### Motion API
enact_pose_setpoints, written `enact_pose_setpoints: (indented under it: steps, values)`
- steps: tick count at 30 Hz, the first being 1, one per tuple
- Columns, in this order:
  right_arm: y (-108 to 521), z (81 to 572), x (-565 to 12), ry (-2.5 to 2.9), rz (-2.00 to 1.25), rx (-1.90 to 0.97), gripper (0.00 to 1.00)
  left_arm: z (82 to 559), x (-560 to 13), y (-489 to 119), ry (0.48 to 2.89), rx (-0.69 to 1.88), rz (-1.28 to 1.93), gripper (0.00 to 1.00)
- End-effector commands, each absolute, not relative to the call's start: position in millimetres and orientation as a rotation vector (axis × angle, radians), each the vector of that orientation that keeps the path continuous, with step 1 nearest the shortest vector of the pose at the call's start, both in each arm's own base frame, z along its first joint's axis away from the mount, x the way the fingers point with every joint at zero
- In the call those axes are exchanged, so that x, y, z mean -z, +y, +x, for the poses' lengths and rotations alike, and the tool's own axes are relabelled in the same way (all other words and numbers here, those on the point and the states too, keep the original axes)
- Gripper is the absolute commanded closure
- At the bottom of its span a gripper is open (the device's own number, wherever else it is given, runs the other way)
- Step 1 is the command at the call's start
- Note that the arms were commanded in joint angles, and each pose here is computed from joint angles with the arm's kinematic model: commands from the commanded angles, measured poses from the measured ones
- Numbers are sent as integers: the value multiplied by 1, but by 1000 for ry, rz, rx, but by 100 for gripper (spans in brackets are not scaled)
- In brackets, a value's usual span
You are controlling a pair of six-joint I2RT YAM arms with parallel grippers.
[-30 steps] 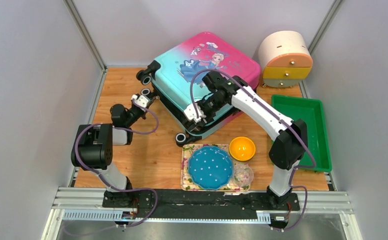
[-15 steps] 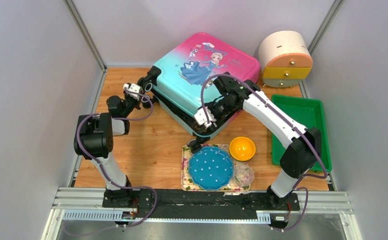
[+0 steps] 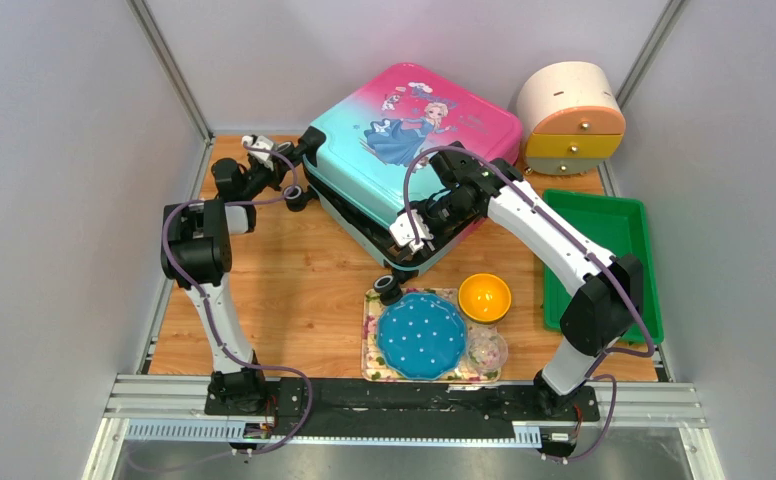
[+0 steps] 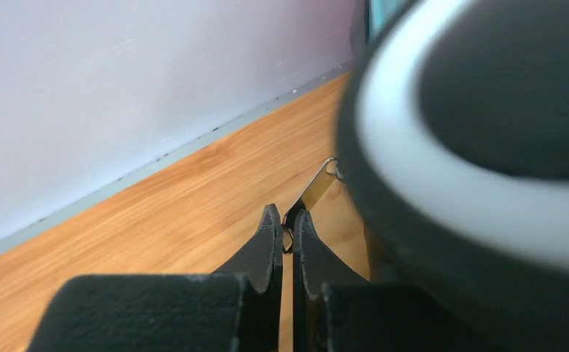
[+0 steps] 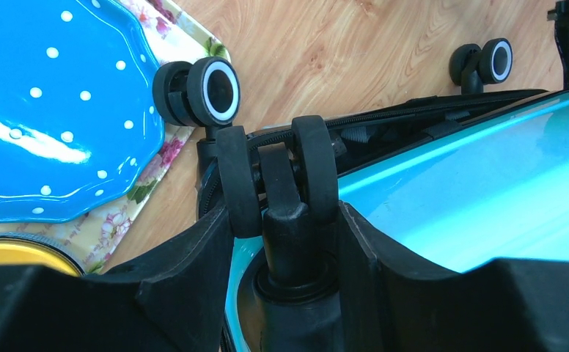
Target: Open, take out, and arrange the luggage
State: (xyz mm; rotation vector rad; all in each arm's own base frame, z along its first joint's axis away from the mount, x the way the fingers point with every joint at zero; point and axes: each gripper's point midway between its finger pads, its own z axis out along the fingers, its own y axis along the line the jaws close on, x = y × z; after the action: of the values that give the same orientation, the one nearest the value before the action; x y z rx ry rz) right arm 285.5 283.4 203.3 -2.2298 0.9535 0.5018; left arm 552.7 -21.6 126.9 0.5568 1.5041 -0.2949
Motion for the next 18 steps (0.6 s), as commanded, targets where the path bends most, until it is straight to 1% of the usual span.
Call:
enact_pose_setpoints:
  steps: [1,2,3,4,5,6,8,9,13,17,18]
  values:
    - [219,275,-173,1353,-2303,-509,100,596,-167,50,1454,116,411,100]
    - [220,276,-173,1352,-2302,-510,100,597,-166,48,1456,137,424,100]
    - [220,276,-173,1349,-2300,-512,100,597,-168,50,1460,145,422,98]
    - [221,278,-173,1348,-2294,-511,100,598,-168,51,1474,167,418,93]
    - [223,280,-173,1343,-2294,-512,100,596,-168,50,1477,198,441,91]
    - [223,281,-173,1343,-2293,-513,100,595,-169,51,1485,211,444,91]
    - [225,284,-172,1340,-2290,-511,100,595,-167,49,1509,267,463,99]
    - [227,285,-174,1334,-2281,-515,100,594,-163,48,1518,288,475,100]
    - [230,286,-175,1339,-2265,-515,100,601,-162,31,1548,418,509,100]
    - [224,283,-176,1336,-2265,-502,100,610,-154,27,1558,408,507,100]
    - [223,283,-175,1335,-2267,-497,100,613,-144,26,1579,412,497,100]
